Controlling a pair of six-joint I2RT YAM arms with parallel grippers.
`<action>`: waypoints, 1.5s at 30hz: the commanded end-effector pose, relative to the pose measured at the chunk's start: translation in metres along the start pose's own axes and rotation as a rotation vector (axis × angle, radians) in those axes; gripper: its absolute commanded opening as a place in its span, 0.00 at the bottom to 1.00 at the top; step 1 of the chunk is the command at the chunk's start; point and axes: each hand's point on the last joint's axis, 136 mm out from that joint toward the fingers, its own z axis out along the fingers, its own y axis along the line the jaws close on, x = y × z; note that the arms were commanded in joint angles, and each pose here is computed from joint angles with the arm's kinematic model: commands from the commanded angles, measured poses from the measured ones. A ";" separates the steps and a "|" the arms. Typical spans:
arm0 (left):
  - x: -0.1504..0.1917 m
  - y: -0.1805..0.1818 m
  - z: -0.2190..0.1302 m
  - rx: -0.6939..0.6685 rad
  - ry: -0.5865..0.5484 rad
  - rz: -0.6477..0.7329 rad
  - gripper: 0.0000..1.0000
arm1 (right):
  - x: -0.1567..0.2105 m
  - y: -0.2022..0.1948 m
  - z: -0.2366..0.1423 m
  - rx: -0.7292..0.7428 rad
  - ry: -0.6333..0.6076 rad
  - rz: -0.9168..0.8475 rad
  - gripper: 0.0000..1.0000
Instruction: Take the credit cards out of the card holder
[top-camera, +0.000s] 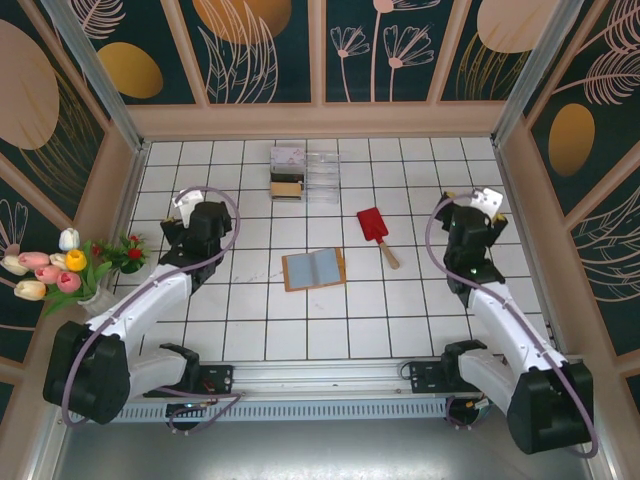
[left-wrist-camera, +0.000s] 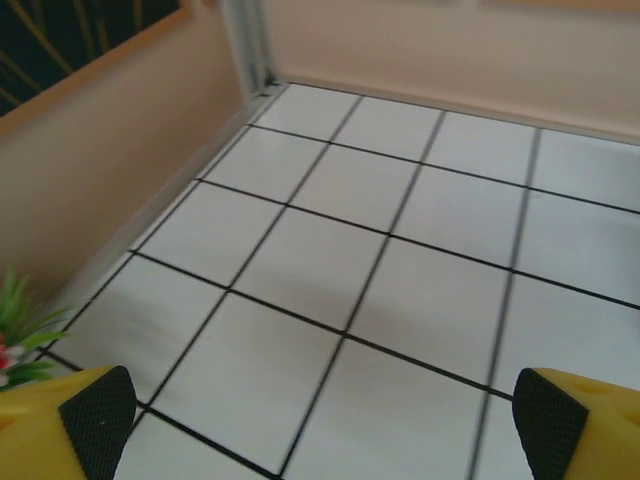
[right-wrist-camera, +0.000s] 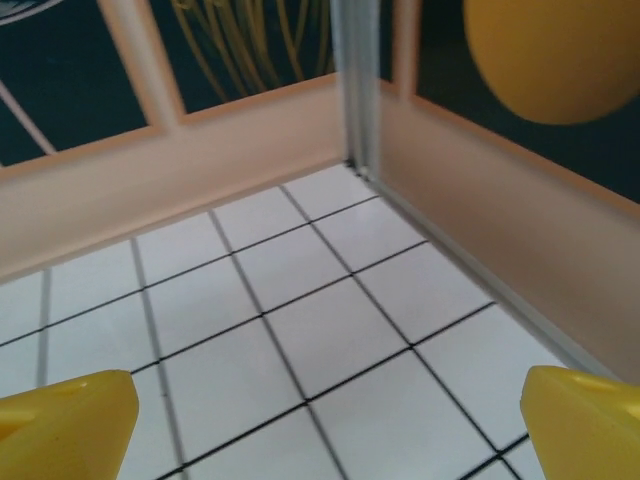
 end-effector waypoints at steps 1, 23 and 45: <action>-0.012 0.018 -0.002 -0.053 -0.123 -0.004 0.99 | -0.010 -0.024 0.002 0.058 -0.125 0.085 0.99; 0.012 0.028 -0.001 0.217 -0.396 0.001 0.99 | 0.068 0.025 0.039 -0.304 -0.079 -0.098 0.99; 0.021 0.019 0.042 0.244 -0.334 -0.029 0.99 | 0.089 0.033 0.050 -0.401 -0.050 -0.064 0.99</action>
